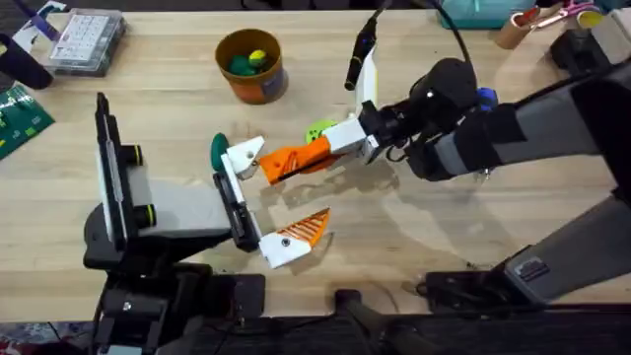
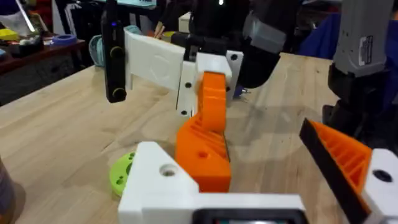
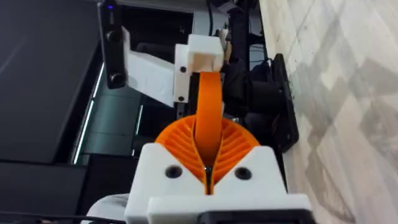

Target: Pick up the gripper from the table and insert it into the empty holder that is missing its gripper. Then pick up a screw, insert it into the mounting hole, and use the screwdriver to tighten it. Finally, clean up the table by picking up the vegetable and placing it into the bucket.

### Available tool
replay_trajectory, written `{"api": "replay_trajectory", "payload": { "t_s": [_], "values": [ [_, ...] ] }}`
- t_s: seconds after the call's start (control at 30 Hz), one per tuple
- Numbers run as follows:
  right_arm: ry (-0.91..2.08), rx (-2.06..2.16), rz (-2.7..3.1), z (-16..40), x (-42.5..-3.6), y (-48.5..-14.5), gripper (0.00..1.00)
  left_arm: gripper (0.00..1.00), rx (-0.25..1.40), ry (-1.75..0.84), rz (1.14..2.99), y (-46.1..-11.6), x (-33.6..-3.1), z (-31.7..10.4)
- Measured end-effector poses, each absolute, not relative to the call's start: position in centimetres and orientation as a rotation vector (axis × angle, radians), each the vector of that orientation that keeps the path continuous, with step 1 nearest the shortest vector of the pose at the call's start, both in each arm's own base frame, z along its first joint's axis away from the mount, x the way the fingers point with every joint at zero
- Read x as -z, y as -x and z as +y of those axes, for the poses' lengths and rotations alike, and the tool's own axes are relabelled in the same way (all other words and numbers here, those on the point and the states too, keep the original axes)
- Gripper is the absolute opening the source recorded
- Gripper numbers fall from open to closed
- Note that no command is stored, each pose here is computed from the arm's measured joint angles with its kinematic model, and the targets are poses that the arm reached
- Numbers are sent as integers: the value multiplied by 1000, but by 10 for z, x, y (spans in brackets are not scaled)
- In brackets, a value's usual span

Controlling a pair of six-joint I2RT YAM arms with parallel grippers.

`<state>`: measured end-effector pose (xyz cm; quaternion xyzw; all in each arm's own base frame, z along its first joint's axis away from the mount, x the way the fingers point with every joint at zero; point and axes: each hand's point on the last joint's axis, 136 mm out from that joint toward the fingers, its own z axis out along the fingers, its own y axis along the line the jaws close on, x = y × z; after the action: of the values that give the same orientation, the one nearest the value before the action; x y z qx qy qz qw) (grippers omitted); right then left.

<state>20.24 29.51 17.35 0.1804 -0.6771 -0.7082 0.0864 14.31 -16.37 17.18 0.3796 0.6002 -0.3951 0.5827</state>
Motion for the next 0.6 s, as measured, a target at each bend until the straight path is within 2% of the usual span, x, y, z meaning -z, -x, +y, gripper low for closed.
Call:
{"api": "replay_trajectory", "payload": {
  "t_s": [0.6],
  "values": [
    [-584, 2142, -2018, 295, -192, -202, 24, 986, 947, -872, 1445, -143, -164, -164]
  ]
}}
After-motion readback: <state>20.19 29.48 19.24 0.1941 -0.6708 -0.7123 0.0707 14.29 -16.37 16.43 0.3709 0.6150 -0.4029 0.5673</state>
